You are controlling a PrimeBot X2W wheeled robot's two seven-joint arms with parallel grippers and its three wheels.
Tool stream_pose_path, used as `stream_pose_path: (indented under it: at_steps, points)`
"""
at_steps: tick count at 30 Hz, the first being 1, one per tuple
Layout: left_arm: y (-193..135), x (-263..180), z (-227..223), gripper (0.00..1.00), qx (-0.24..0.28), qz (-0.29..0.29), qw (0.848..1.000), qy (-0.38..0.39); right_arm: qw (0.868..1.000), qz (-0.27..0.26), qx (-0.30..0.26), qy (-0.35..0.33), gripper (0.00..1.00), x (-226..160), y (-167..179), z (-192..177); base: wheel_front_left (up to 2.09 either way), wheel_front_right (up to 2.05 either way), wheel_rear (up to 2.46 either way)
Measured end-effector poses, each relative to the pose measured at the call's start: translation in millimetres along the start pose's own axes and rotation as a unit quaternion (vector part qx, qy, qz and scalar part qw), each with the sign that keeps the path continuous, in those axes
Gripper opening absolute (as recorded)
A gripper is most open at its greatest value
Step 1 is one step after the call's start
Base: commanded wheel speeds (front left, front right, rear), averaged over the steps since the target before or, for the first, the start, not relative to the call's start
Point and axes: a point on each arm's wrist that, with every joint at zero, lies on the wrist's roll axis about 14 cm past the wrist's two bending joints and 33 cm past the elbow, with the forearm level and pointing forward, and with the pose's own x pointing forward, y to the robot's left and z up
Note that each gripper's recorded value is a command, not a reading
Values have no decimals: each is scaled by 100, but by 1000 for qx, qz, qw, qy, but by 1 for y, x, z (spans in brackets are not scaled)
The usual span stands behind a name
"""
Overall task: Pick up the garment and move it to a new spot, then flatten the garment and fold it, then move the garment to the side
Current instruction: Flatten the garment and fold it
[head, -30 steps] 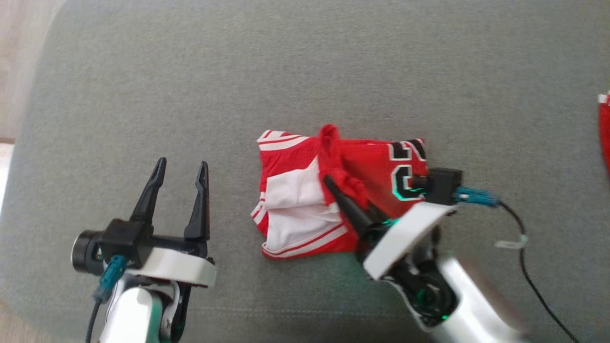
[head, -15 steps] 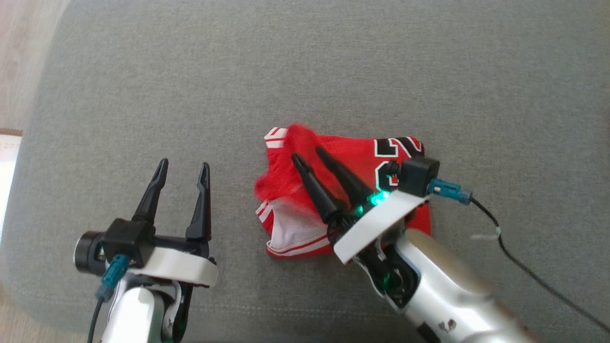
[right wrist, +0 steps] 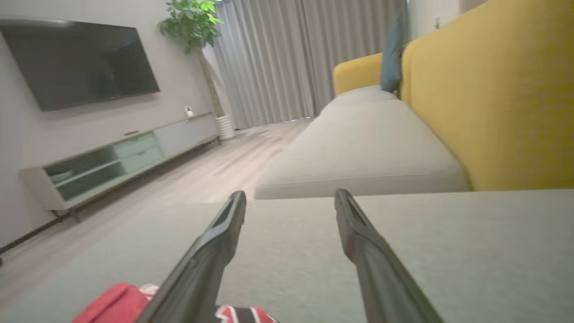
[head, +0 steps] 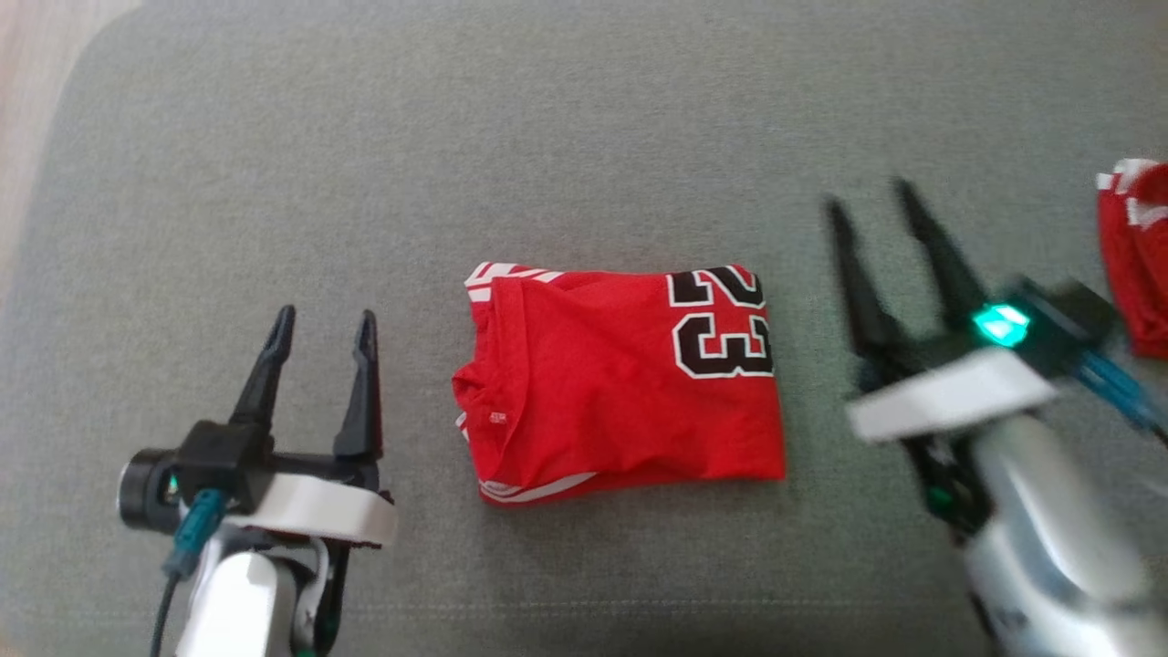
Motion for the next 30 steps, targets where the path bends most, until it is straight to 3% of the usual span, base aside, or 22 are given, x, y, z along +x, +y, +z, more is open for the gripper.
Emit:
stream_pose_path:
  at_steps: [4,8,30]
  points:
    - [3,0,5,100,7,3,1000,-7,996,-81,-40,11,100,-43,-48,4,0,0,0]
    - [2,-4,7,100,9,3,1000,-9,990,-124,-64,22,100,-77,-65,12,0,0,0]
    - [-2,-55,9,100,27,0,1000,11,984,-161,-71,39,100,-147,-39,30,0,0,0]
